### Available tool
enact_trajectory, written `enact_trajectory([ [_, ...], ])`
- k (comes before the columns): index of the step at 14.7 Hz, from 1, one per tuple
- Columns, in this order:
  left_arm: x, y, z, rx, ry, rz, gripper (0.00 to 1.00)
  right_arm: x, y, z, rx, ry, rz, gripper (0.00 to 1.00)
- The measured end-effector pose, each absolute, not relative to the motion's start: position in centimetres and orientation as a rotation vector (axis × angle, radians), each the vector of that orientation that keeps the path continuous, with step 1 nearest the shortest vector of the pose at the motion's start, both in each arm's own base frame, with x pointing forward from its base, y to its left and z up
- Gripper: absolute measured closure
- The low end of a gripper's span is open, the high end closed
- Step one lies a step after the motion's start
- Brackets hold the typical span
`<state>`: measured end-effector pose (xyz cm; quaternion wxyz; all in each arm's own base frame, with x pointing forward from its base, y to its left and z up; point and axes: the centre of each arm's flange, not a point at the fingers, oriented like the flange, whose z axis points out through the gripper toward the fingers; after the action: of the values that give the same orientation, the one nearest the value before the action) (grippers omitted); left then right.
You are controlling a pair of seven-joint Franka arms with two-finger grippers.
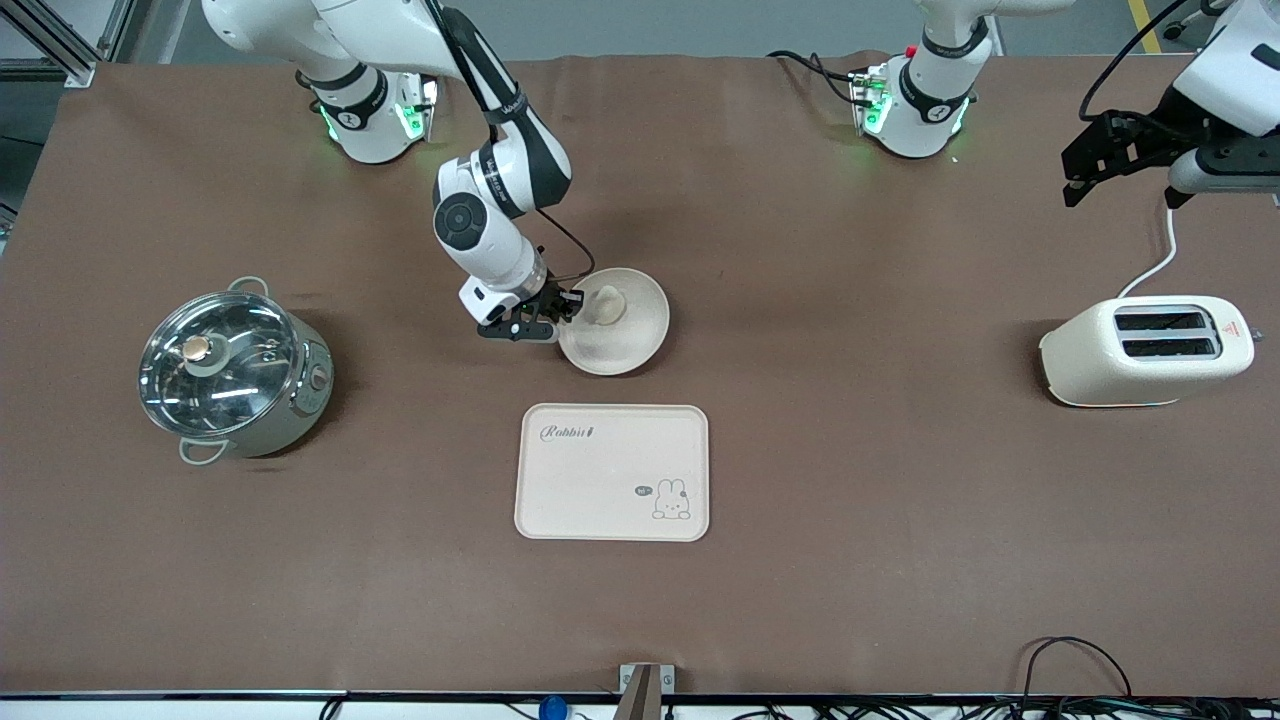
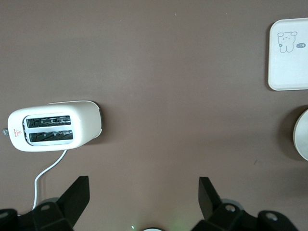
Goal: Place bun in plate and plate on tray
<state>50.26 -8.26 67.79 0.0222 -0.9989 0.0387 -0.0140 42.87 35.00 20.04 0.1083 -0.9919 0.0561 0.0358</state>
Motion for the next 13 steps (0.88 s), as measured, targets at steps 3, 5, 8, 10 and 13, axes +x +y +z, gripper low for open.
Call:
enact_trajectory([
  [3, 50.3, -8.1, 67.6, -3.094, 0.117, -0.037, 0.0, 43.2, 35.1, 20.4, -2.912, 0.16, 0.093, 0.78],
  [5, 50.3, -8.1, 67.6, -3.094, 0.114, -0.036, 0.0, 43.3, 35.2, 20.5, -2.911, 0.156, 0.09, 0.78],
  [8, 50.3, -8.1, 67.4, -3.094, 0.112, -0.029, 0.0, 43.5, 35.1, 20.6, -2.91, 0.149, 0.089, 0.78],
  [10, 50.5, -8.1, 67.1, -3.094, 0.111, -0.02, 0.0, 43.7, 34.8, 20.5, -2.912, 0.143, 0.098, 0.78],
  [13, 50.8, -8.1, 66.7, -3.094, 0.111, -0.008, 0.0, 44.1, 34.0, 20.4, -2.915, 0.129, 0.108, 0.78],
])
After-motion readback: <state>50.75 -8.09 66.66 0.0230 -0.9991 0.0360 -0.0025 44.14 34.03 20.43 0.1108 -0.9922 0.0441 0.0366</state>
